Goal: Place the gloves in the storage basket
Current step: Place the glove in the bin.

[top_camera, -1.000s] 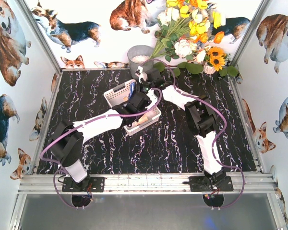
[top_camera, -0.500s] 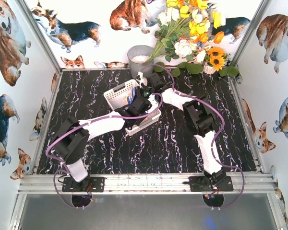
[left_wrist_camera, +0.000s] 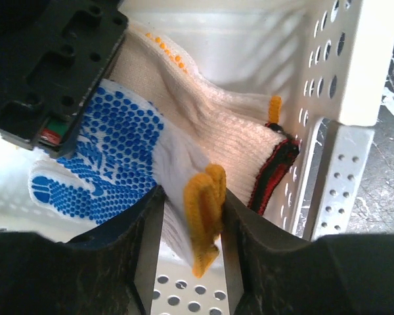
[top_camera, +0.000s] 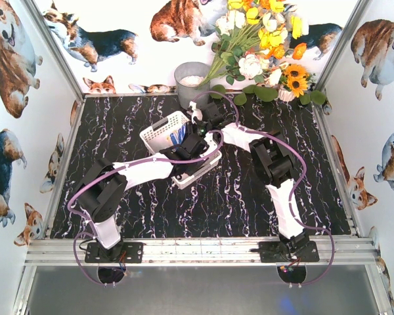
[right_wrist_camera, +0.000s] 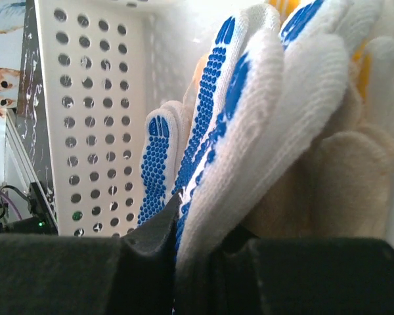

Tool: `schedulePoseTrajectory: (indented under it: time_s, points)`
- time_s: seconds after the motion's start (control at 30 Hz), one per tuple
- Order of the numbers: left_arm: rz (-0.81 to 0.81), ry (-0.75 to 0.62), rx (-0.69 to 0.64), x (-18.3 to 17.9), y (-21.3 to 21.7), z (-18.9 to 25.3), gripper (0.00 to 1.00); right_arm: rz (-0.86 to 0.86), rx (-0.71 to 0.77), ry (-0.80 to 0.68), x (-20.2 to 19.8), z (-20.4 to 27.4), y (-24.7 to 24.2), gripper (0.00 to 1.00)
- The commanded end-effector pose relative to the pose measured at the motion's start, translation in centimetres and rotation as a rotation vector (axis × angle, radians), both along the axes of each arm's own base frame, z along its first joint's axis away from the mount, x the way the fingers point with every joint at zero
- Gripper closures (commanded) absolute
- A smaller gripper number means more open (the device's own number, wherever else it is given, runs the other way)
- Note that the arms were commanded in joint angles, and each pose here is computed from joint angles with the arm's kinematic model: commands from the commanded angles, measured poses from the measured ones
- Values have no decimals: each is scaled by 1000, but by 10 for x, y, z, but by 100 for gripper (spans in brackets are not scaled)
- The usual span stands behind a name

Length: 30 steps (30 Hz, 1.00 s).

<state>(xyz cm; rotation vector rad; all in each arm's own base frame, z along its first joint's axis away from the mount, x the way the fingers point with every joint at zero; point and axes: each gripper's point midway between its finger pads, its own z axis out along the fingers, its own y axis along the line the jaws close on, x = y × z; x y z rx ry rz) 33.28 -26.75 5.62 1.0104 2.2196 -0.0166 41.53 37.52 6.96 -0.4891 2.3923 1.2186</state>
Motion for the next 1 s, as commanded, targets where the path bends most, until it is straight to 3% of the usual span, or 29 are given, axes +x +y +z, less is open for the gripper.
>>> schedulePoseTrajectory:
  time_s: [0.0, 0.5, 0.97]
  points:
    - [-31, 62, -33, -14, -10, -5, 63, -5, 44, -137, 17, 27, 8, 86]
    - [-44, -23, -238, -13, -19, 77, 32, 40, 52, -144, 9, 50, 3, 78]
    - [139, -57, -487, -2, 32, 115, 25, 197, 32, -91, -12, 48, -2, 95]
